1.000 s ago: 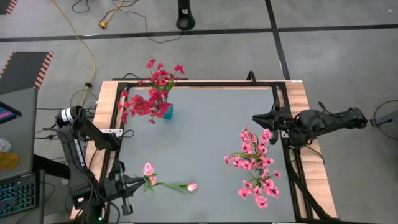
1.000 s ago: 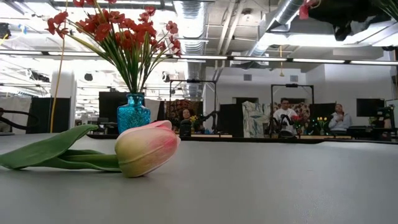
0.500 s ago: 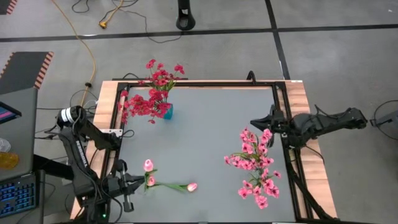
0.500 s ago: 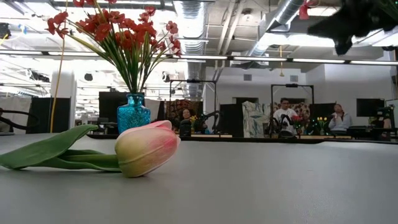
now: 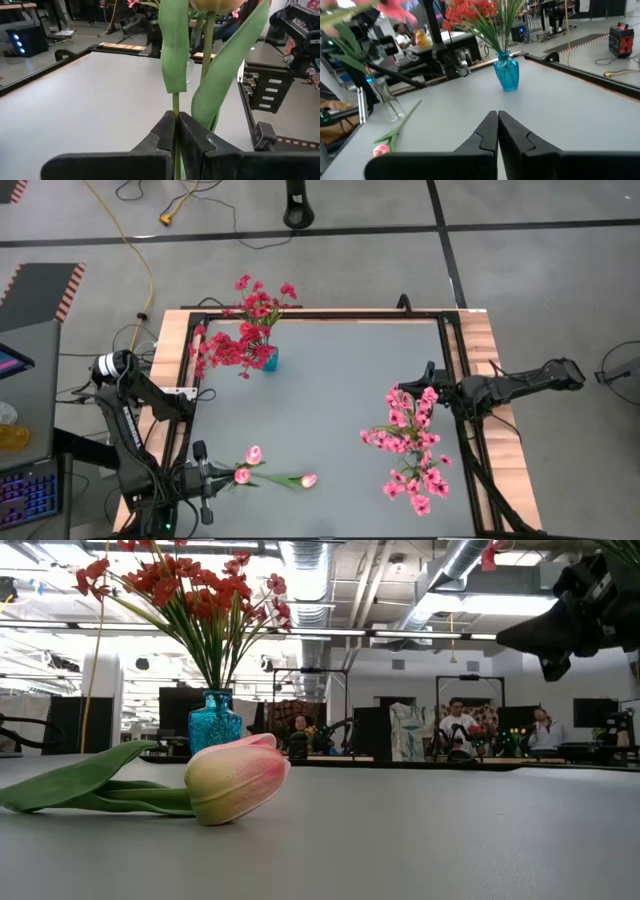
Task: Sort flowers into vase by color
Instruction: Put the top pink tulip into the transparent vase, then put the pink tulip into the left transparent vase
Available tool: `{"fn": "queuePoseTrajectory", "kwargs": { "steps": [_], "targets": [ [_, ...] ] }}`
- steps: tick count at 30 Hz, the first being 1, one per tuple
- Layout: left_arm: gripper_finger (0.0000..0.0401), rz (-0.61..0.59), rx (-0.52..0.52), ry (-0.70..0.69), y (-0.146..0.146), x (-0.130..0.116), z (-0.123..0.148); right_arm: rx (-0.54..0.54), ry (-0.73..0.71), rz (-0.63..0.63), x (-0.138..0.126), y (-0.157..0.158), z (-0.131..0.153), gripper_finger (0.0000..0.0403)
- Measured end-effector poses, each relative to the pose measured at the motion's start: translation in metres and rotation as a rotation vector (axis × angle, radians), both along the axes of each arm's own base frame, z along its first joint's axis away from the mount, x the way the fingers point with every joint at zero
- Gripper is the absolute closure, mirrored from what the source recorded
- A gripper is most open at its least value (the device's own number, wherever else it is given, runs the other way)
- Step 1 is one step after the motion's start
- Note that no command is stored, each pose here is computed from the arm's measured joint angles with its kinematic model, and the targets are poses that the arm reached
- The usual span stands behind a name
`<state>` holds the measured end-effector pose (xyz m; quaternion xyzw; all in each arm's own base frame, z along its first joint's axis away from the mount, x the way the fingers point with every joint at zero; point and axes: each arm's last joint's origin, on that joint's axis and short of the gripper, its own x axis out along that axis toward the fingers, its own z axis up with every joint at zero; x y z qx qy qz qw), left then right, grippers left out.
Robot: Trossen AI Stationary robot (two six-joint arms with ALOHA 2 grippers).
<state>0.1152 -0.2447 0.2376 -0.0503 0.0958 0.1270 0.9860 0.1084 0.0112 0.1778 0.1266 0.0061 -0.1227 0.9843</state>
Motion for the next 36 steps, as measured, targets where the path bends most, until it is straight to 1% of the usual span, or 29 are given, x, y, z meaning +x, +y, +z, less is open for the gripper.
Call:
{"fn": "queuePoseTrajectory", "kwargs": {
  "steps": [3, 6, 10, 14, 17, 21, 25, 29, 32, 36],
  "targets": [
    [0.0394, -0.001, 0.000, 0.002, 0.000, 0.000, 0.000, 0.000, -0.019, 0.000, -0.002, 0.000, 0.001, 0.0363],
    [0.0379, -0.006, 0.018, 0.010, 0.000, 0.000, 0.000, 0.000, -0.033, 0.000, -0.003, -0.001, 0.002, 0.0373],
    [0.0343, -0.017, 0.041, 0.027, 0.000, 0.000, 0.000, -0.004, -0.042, 0.000, -0.004, -0.001, 0.003, 0.0382],
    [0.0300, -0.041, 0.063, 0.058, -0.001, 0.000, 0.004, -0.007, -0.043, 0.016, -0.004, 0.000, 0.003, 0.0372],
    [0.0271, -0.070, 0.052, 0.092, 0.000, -0.001, 0.012, -0.007, -0.044, 0.052, -0.003, 0.001, 0.004, 0.0368],
    [0.0243, -0.137, 0.022, 0.158, 0.005, -0.004, 0.026, -0.034, -0.043, 0.076, -0.004, 0.001, 0.004, 0.0377],
    [0.0235, -0.199, -0.066, 0.206, 0.014, -0.008, 0.043, -0.079, -0.071, 0.079, -0.007, 0.001, 0.007, 0.0380],
    [0.0236, -0.220, -0.157, 0.197, 0.026, -0.013, 0.059, -0.116, -0.116, 0.113, -0.012, 0.000, 0.011, 0.0372],
    [0.0238, -0.230, -0.171, 0.182, 0.033, -0.015, 0.067, -0.122, -0.109, 0.123, -0.017, 0.000, 0.009, 0.0372],
    [0.0238, -0.240, -0.169, 0.174, 0.038, -0.017, 0.072, -0.128, -0.054, 0.126, -0.016, 0.000, 0.004, 0.0378]
  ]
}}
